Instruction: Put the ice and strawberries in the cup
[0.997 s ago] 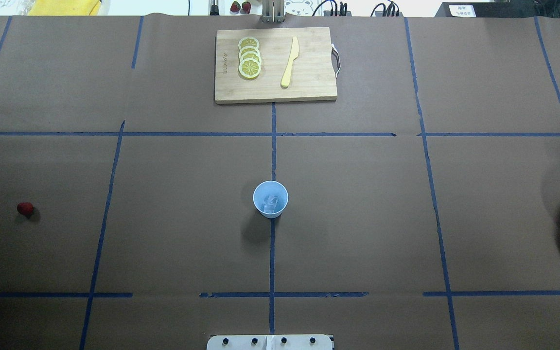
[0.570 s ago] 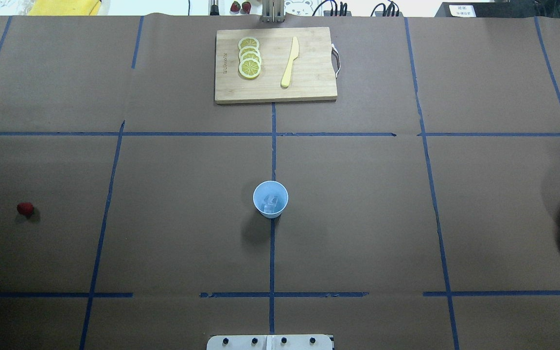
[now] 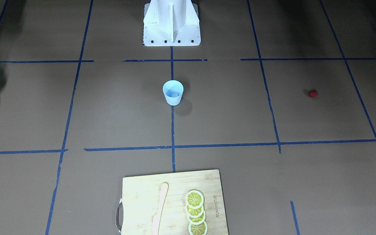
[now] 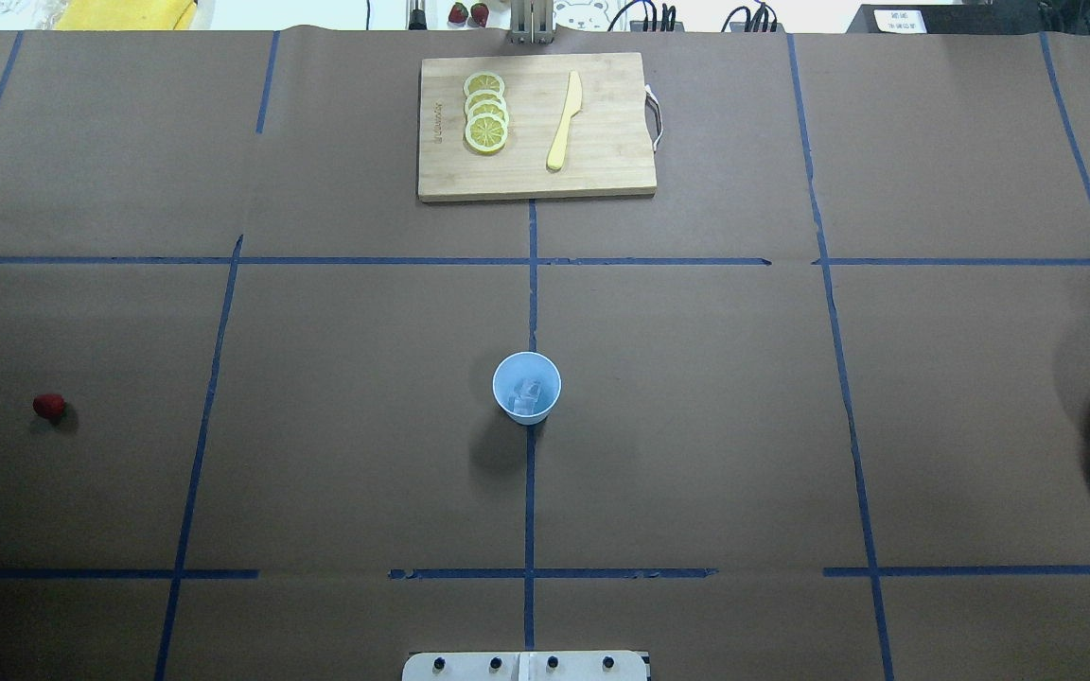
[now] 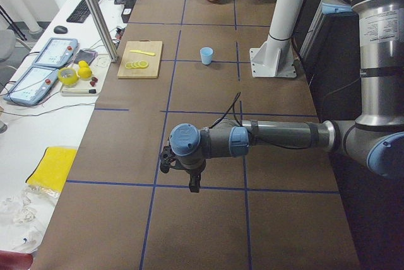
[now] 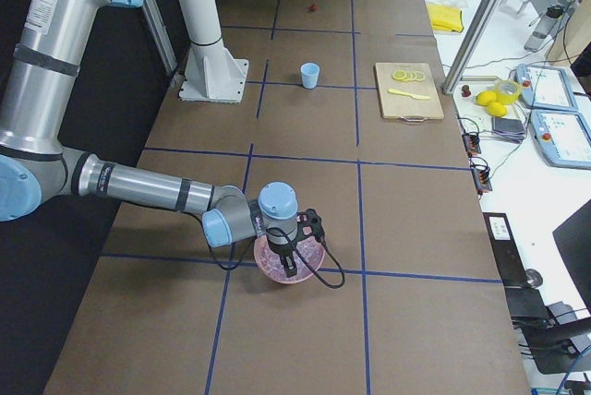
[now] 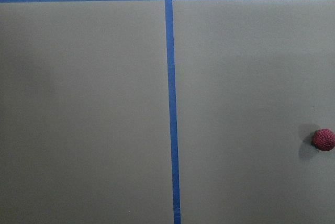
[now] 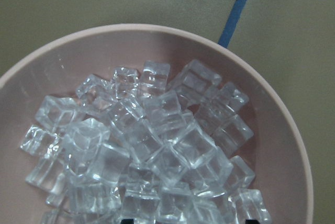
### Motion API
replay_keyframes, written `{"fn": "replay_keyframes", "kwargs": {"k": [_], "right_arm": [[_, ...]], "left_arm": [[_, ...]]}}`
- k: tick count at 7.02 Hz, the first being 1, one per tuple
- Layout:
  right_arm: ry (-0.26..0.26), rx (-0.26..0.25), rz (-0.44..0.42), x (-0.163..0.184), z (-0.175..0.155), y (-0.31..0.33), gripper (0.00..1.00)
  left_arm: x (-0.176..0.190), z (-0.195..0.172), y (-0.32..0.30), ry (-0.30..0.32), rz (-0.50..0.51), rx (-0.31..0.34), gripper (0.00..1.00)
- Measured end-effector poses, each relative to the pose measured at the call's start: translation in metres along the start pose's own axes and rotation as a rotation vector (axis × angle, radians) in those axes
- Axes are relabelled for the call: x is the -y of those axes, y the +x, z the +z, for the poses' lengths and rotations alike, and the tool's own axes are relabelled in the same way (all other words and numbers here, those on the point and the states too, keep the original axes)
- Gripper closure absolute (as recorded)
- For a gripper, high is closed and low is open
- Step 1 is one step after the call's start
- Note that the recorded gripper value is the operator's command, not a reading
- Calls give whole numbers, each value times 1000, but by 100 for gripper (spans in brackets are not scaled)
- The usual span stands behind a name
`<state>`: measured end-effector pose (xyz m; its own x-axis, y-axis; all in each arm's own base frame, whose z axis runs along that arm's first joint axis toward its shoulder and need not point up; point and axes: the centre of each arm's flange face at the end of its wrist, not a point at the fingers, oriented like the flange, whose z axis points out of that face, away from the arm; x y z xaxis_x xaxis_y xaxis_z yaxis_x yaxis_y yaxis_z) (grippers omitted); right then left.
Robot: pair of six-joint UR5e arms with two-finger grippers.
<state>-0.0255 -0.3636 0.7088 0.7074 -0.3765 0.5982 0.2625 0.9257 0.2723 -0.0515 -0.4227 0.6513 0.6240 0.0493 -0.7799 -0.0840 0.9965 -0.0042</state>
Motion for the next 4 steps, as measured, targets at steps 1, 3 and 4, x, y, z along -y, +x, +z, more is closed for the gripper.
{"fn": "replay_keyframes", "kwargs": {"k": [1,3,4], "right_arm": [[0,0,0,3,1,1,23],[-2,0,1,4,3,3,28],[-2,0,1,4,4,3,31]], "left_arm": [[0,0,0,0,0,0,0],[0,0,0,0,0,0,0],[0,0,0,0,0,0,0]]}}
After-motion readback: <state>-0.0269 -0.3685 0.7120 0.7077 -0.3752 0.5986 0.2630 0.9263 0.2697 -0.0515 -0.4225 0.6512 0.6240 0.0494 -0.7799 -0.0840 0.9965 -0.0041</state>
